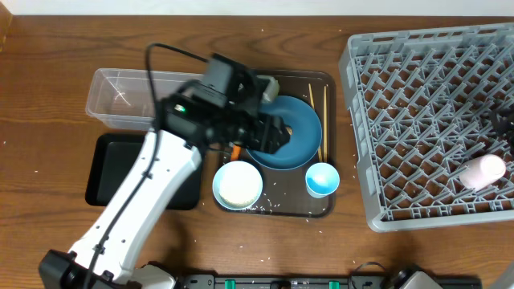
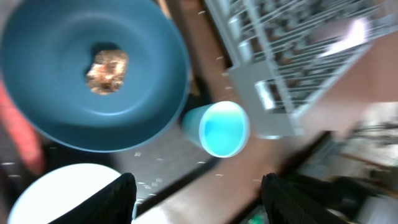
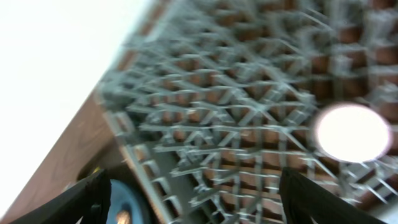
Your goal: Sort waste into correct bins and load items into the dishwasher rack
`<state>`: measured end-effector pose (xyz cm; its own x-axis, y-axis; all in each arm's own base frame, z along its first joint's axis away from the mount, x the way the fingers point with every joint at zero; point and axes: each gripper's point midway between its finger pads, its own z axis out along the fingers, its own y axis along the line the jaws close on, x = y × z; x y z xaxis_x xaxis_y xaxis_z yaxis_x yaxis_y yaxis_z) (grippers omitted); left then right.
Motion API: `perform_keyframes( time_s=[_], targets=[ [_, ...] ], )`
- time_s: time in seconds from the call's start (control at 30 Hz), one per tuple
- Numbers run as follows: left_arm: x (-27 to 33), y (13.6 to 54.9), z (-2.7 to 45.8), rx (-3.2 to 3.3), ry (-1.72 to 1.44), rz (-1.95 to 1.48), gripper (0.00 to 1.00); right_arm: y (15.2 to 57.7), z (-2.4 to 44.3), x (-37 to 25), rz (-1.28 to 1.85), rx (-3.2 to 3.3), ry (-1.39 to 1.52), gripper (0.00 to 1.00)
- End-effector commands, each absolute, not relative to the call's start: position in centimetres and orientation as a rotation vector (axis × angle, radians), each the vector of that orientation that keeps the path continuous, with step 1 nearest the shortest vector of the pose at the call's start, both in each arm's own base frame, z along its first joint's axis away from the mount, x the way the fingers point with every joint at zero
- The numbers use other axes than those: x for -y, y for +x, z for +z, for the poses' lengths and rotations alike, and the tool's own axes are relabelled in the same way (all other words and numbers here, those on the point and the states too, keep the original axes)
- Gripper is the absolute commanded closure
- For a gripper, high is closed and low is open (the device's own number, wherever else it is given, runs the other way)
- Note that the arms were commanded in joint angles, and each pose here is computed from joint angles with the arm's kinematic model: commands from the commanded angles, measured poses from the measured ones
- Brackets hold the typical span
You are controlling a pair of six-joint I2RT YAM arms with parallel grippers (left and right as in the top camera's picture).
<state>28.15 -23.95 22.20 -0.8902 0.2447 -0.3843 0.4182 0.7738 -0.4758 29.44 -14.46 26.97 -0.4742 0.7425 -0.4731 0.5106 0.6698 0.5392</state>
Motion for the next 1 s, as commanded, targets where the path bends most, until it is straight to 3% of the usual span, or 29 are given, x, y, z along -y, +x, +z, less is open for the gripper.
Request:
perform_keyframes(
  time_s=[0.0,0.2,0.43,0.67,0.73,0.77,0.97],
  targets=[
    [23.1,28.4,19.3,-2.690,0.570,-0.522,0.34,30.0,28.9,11.7,0.477,-2.186,0.776,0.20],
    [25.9,27.1,14.0,-2.802,0.613,-0.418,0.34,30.2,29.2,9.7,0.501,-2.209,0.709,0.19],
    [30.3,26.0,8.9,-2.854,0.700,-0.409,0.42,30.1,29.0,9.2,0.512,-2.225,0.707,0.18],
    [31.0,25.3,6.0,-2.894,0.749,-0.336,0.66,29.9,28.8,9.1,0.519,-2.235,0.715,0.18],
    [31.0,25.3,5.8,-2.898,0.750,-0.333,0.81,29.9,28.8,9.1,0.518,-2.235,0.715,0.18],
    [31.0,25.2,5.8,-2.899,0.750,-0.334,0.94,29.9,28.8,9.1,0.518,-2.235,0.715,0.18],
    [31.1,26.4,11.5,-2.826,0.704,-0.422,0.94,29.9,28.7,8.9,0.509,-2.246,0.685,0.18]
  ],
)
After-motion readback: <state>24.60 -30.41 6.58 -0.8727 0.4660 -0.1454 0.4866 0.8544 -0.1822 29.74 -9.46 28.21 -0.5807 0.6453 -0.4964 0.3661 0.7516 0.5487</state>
